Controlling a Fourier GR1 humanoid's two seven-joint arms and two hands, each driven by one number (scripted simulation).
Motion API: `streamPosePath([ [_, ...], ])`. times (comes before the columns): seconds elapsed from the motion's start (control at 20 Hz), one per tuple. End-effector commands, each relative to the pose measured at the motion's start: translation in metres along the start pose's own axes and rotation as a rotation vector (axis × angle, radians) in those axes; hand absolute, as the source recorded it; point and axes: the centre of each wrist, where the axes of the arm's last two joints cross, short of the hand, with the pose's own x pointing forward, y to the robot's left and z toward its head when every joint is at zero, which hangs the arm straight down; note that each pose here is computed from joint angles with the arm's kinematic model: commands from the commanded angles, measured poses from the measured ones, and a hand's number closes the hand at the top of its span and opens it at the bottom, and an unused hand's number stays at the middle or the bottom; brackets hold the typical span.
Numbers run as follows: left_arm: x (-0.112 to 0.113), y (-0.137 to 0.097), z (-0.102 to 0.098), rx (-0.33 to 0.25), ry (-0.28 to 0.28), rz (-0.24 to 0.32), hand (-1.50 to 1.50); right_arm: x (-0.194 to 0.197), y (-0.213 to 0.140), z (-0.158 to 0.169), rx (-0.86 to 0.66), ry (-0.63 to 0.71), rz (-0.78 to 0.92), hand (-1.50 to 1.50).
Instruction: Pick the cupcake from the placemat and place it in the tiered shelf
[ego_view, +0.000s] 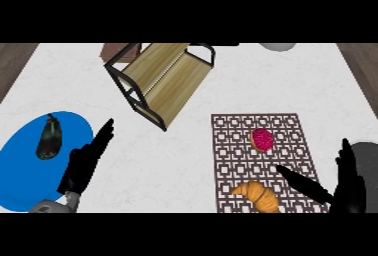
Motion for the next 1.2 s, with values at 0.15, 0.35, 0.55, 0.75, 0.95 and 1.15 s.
streamPosePath([
  [0.15,0.006,-0.002,-0.004,-0.031,-0.028,-0.019,0.00,-0.016,-0.032,-0.030,0.008,0.194,0.477,-1.50],
  [0.35,0.012,-0.002,-0.009,-0.053,-0.026,-0.023,0.00,0.004,-0.037,-0.053,-0.053,0.310,0.667,-1.50],
  [0.55,0.011,-0.011,-0.009,-0.081,-0.026,-0.007,0.00,0.055,0.001,-0.054,-0.051,0.355,0.731,-1.50],
  [0.75,0.006,-0.007,-0.013,-0.073,-0.018,-0.016,0.00,0.096,0.043,-0.055,0.011,0.394,0.749,-1.50],
  [0.95,0.019,-0.016,-0.017,-0.052,-0.012,-0.004,0.00,0.084,0.080,-0.051,0.082,0.475,0.775,-1.50],
  [1.15,0.004,-0.001,-0.009,-0.050,0.008,-0.003,0.00,0.093,0.100,-0.066,0.091,0.528,0.815,-1.50],
])
